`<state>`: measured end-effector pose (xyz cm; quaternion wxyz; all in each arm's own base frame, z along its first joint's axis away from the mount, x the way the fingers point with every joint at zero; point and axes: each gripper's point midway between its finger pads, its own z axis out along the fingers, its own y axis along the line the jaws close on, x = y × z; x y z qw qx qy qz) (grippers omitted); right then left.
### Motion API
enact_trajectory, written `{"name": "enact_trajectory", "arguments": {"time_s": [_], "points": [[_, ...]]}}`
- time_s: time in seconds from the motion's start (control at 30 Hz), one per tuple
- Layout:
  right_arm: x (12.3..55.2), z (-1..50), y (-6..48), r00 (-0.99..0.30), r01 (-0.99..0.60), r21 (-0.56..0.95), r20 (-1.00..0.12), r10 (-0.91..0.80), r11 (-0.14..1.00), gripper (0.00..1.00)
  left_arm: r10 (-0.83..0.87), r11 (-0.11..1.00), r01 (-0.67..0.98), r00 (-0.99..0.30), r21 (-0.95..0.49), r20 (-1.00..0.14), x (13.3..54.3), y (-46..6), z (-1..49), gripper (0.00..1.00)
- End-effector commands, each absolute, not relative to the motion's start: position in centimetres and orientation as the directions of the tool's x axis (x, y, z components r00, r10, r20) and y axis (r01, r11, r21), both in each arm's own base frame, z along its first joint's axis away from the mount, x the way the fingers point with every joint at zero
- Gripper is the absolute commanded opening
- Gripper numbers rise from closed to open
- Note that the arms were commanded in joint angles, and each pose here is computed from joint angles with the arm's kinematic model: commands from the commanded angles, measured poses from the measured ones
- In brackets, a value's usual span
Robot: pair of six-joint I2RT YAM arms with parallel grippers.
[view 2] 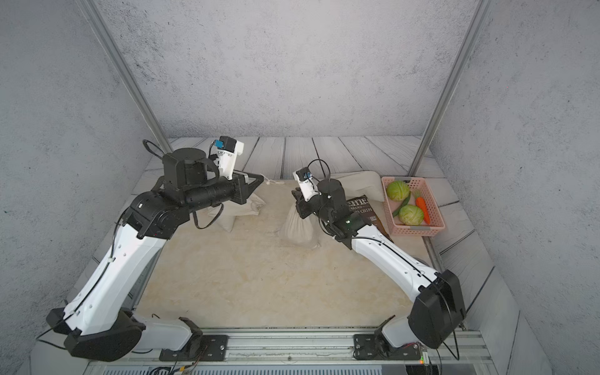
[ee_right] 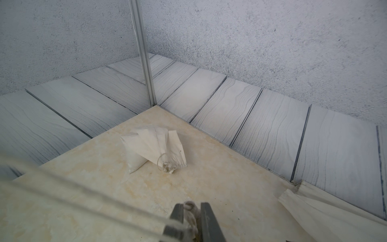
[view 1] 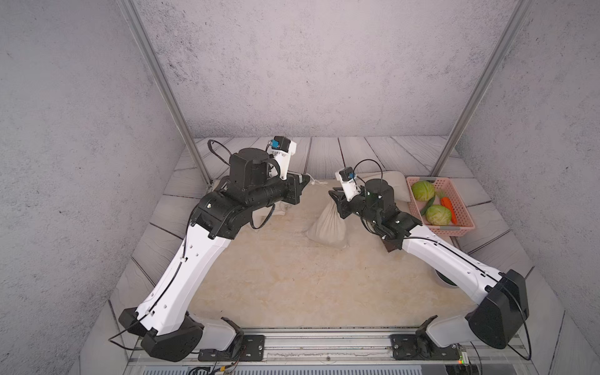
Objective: Close the soil bag
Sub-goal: Place the soil bag at the center of the board.
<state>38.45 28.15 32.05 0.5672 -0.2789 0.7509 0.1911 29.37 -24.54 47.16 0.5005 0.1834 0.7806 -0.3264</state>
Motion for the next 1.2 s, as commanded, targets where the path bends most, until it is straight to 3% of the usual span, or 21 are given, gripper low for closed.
{"name": "enact_trajectory", "arguments": {"time_s": [0.0, 0.13, 0.23, 0.33, 0.57, 0.7, 0.8, 0.9, 1.03, 1.17], "points": [[41.4, 19.2, 13.8, -0.644, -0.232, -0.227, -0.693, -0.324, 0.946, 0.11, -0.341, 0.663, 0.724, 0.062, -0.193, -0.938, 21.7, -17.9, 64.7, 0.00], [41.9, 23.5, 13.4, -0.585, -0.196, -0.235, -0.751, -0.305, 0.952, 0.08, -0.257, 0.665, 0.713, -0.062, -0.223, -0.964, 25.3, -20.7, 58.6, 0.00], [41.1, 23.5, 13.5, -0.612, -0.201, -0.195, -0.740, -0.279, 0.960, 0.07, -0.209, 0.684, 0.675, -0.183, -0.277, -0.961, 28.3, -22.5, 52.1, 0.00], [39.3, 20.8, 13.8, -0.676, -0.217, -0.121, -0.698, -0.238, 0.969, 0.06, -0.185, 0.696, 0.623, -0.327, -0.358, -0.927, 30.8, -24.1, 44.4, 0.00], [33.9, 11.1, 14.7, -0.845, -0.191, 0.082, -0.520, -0.121, 0.978, 0.07, -0.105, 0.708, 0.502, -0.621, -0.497, -0.777, 31.8, -27.2, 29.5, 0.02], [31.5, 6.7, 13.9, -0.905, -0.145, 0.087, -0.414, -0.097, 0.986, 0.07, -0.093, 0.804, 0.381, -0.676, -0.455, -0.731, 32.7, -25.4, 24.2, 0.28], [29.9, 4.7, 13.2, -0.927, -0.128, 0.080, -0.365, -0.091, 0.988, 0.11, -0.125, 0.867, 0.289, -0.664, -0.407, -0.737, 34.0, -22.9, 22.9, 0.55], [29.2, 4.6, 12.8, -0.930, -0.124, 0.076, -0.356, -0.089, 0.989, 0.17, -0.179, 0.914, 0.169, -0.649, -0.369, -0.739, 35.8, -19.6, 22.2, 0.73], [29.2, 7.1, 12.9, -0.906, -0.146, 0.089, -0.413, -0.097, 0.985, 0.28, -0.197, 0.963, 0.010, -0.654, -0.269, -0.731, 39.2, -14.9, 21.0, 0.84], [29.3, 11.0, 12.8, -0.859, -0.171, 0.106, -0.503, -0.096, 0.980, 0.50, -0.194, 0.978, -0.078, -0.690, -0.195, -0.697, 42.4, -12.6, 18.9, 0.90]]}}
